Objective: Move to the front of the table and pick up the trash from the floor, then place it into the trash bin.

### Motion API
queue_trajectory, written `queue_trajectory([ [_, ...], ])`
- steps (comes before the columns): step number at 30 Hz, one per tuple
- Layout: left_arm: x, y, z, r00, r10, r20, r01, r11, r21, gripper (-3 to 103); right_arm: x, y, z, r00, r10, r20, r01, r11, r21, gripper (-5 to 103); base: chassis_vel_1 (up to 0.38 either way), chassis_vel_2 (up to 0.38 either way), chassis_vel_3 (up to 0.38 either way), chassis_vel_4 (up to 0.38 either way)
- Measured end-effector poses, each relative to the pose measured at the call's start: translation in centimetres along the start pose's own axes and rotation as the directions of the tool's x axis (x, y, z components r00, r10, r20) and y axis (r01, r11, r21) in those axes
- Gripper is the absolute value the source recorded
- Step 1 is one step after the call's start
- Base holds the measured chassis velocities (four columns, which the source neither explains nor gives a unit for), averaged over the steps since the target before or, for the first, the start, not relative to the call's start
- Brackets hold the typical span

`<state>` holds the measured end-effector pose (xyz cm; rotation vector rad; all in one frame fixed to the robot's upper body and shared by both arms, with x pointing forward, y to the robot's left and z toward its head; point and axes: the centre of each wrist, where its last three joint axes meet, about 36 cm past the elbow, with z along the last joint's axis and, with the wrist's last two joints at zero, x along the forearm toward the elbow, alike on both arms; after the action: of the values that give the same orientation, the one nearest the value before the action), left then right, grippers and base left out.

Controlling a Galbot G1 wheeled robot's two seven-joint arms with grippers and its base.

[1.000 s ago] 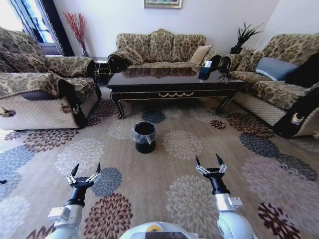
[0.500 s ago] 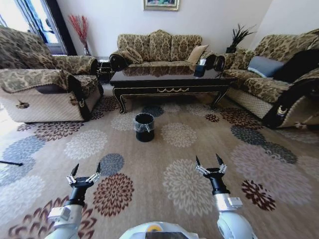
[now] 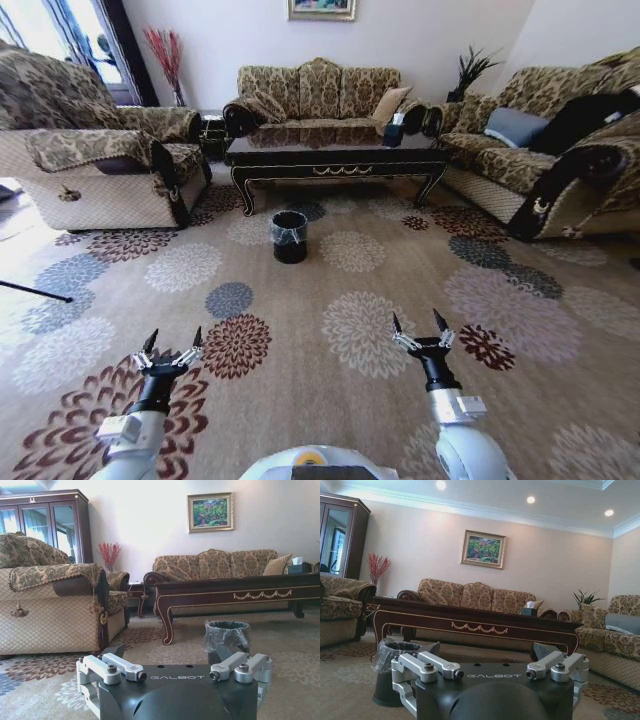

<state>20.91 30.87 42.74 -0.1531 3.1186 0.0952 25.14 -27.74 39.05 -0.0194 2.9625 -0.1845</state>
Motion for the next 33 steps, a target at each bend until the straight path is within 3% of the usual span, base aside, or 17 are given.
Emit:
queue_trajectory([
  [19, 0.01, 0.0, 0.0, 1.0, 0.0, 0.0, 0.0, 1.0, 0.0, 100, 0.04, 0.0, 0.01, 1.0, 0.0, -0.001, 0.0, 1.0, 0.0, 100, 0.228, -0.239, -0.224, 0.236],
  [33, 0.0, 0.0, 0.0, 1.0, 0.0, 0.0, 0.0, 1.0, 0.0, 100, 0.0, 0.0, 0.0, 1.0, 0.0, 0.0, 0.0, 1.0, 0.0, 100, 0.0, 0.007, -0.003, -0.001],
])
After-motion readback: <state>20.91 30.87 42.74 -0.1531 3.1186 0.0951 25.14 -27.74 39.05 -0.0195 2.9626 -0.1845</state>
